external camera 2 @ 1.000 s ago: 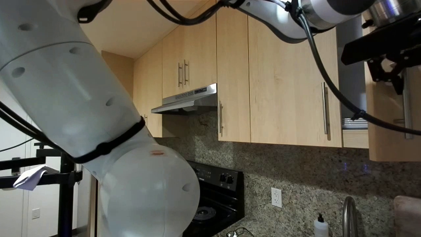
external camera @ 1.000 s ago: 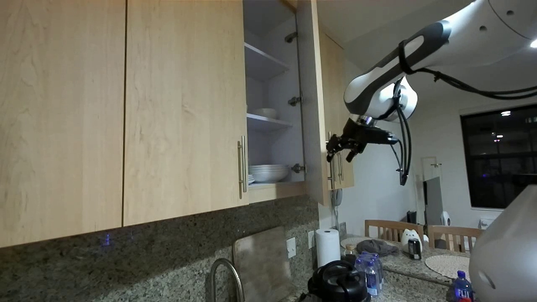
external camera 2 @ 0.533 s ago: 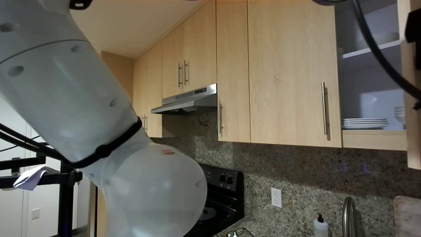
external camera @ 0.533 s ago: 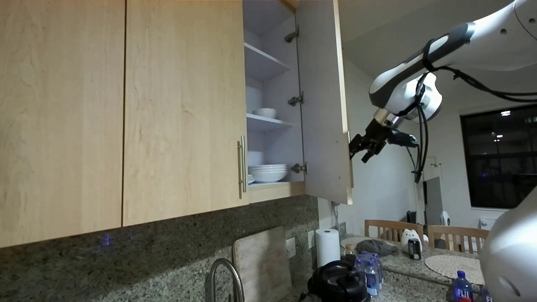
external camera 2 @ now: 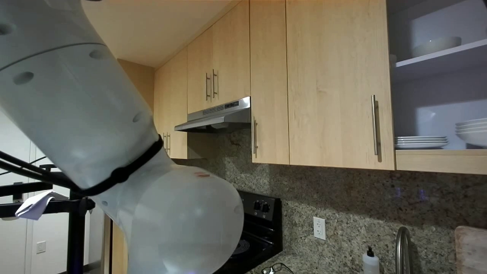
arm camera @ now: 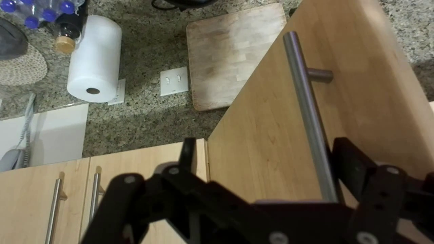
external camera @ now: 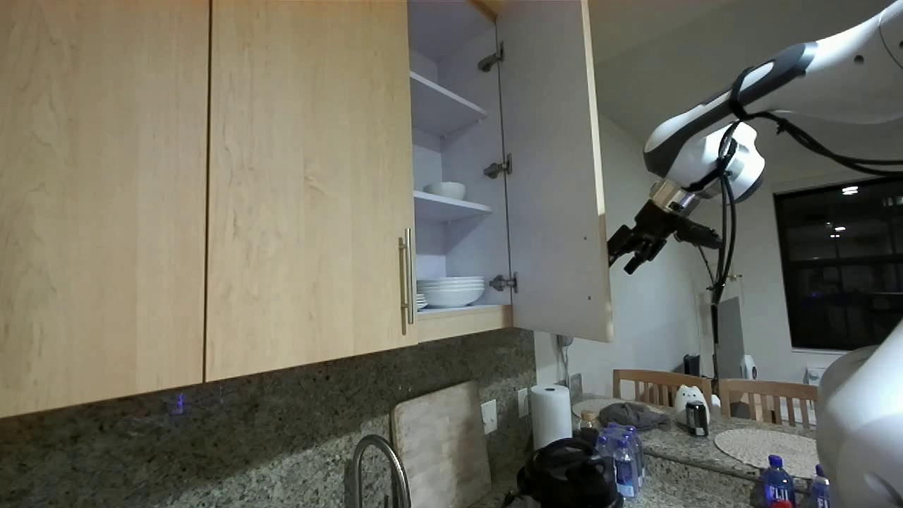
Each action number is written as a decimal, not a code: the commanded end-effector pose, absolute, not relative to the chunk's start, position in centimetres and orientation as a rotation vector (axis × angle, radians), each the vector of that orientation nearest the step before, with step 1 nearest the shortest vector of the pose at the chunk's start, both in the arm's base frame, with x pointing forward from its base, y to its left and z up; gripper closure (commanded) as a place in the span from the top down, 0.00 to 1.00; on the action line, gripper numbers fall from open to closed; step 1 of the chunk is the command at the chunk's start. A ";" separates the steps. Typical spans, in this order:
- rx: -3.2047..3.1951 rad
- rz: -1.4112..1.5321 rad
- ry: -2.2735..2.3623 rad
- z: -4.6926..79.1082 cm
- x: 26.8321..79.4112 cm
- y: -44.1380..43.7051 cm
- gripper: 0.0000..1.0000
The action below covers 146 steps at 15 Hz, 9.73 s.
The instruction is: Open both doors of the cabinet above the sink
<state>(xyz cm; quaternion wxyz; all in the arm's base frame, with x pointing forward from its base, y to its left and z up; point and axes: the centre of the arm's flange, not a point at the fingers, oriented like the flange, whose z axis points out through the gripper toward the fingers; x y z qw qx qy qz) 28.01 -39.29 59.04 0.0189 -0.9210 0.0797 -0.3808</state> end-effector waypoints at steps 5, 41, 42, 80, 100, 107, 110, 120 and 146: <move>-2.935 -1.320 -0.249 58.8 20.9 -43.8 1.00; -3.322 -0.869 0.228 70.1 38.2 -11.0 1.00; -3.328 -0.887 0.312 70.0 40.0 -10.9 1.00; -3.087 -1.218 1.240 66.9 37.2 -35.1 1.00; -2.979 -1.100 0.624 60.4 35.5 -26.5 1.00; -2.969 -1.215 0.267 59.8 39.4 -17.7 1.00; -2.921 -1.348 0.151 60.9 41.5 -15.3 1.00; -2.699 -1.389 -0.468 63.8 48.1 -15.6 1.00; -2.381 -1.065 -1.022 63.7 57.1 -12.5 1.00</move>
